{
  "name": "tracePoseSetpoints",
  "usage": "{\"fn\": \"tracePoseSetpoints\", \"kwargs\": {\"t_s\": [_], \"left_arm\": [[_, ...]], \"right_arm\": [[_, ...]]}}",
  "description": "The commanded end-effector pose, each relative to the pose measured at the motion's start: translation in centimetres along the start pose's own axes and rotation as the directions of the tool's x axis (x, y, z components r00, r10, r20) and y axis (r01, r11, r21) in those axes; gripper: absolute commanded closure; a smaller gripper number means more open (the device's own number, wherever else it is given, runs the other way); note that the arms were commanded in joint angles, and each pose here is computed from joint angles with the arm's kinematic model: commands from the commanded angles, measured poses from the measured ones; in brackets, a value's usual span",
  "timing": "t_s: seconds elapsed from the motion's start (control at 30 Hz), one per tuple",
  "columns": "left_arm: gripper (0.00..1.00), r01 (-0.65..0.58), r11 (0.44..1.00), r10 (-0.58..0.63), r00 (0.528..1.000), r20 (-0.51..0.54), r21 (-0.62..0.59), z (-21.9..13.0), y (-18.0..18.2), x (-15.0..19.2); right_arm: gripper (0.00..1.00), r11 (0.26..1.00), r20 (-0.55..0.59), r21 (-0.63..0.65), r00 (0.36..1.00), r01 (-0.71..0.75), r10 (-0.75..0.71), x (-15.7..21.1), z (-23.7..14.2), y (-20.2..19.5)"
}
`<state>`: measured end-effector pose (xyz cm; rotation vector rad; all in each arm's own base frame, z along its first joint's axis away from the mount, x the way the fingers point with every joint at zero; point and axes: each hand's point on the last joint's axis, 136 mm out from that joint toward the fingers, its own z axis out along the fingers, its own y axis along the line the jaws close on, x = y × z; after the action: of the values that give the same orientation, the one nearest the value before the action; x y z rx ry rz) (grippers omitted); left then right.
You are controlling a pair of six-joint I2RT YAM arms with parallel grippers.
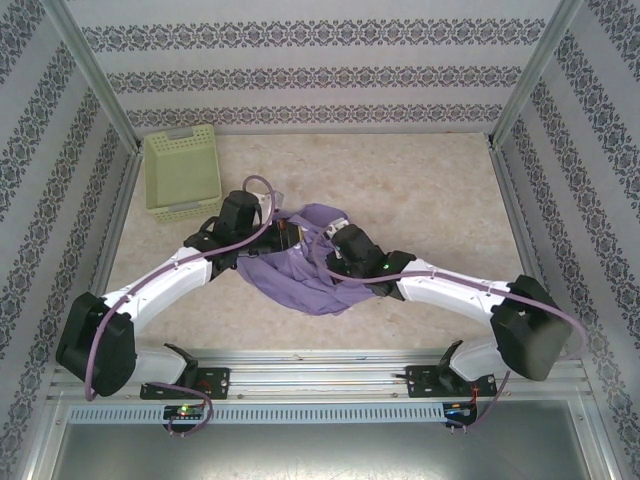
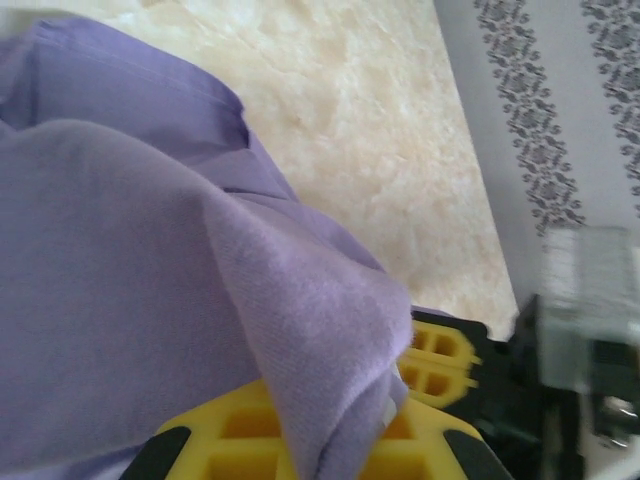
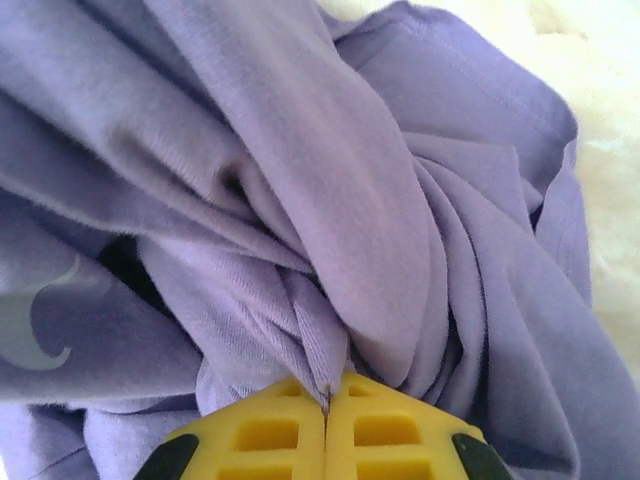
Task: Fold the inside-out t-shirt
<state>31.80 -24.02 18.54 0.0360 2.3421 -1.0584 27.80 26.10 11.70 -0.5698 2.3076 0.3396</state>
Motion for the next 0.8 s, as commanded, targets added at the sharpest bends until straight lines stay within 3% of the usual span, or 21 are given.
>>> {"fn": "tracePoseSetpoints", "kwargs": {"t_s": [0.0,0.2,0.37,0.47,0.53,0.7,0.77], "left_arm": [[1.00,-0.002,0.991,0.012,0.997,0.076,-0.135,-2.1,1.9,-2.4],[1.00,0.111,0.940,-0.088,0.993,0.084,-0.323,-3.0,8.2,-3.4],[0.99,0.128,0.891,-0.127,0.991,0.032,-0.436,-2.5,11.8,-2.3],[0.87,0.096,0.902,-0.140,0.988,-0.073,-0.421,-1.1,11.8,-0.6],[0.73,0.038,0.896,-0.102,0.987,-0.122,-0.443,-0.9,11.5,0.3],[0.46,-0.134,0.841,0.072,0.988,-0.137,-0.524,-2.8,8.3,0.7],[0.40,-0.179,0.827,0.128,0.983,-0.131,-0.534,-3.4,6.2,0.8]], "right_arm": [[1.00,1.000,0.092,-0.009,0.996,-0.004,0.004,-1.1,-3.2,-0.3],[1.00,0.977,0.214,-0.158,0.961,-0.143,0.175,-0.3,-8.4,-1.7],[1.00,0.927,0.208,-0.195,0.910,-0.319,0.357,2.5,-8.2,-4.3],[1.00,0.914,0.181,-0.177,0.901,-0.365,0.395,3.8,-7.2,-4.8],[1.00,0.912,0.159,-0.171,0.903,-0.374,0.400,4.2,-6.7,-4.7],[1.00,0.917,0.172,-0.196,0.909,-0.347,0.380,3.0,-7.2,-4.0],[1.00,0.922,0.188,-0.234,0.916,-0.309,0.355,2.3,-7.7,-3.0]]}}
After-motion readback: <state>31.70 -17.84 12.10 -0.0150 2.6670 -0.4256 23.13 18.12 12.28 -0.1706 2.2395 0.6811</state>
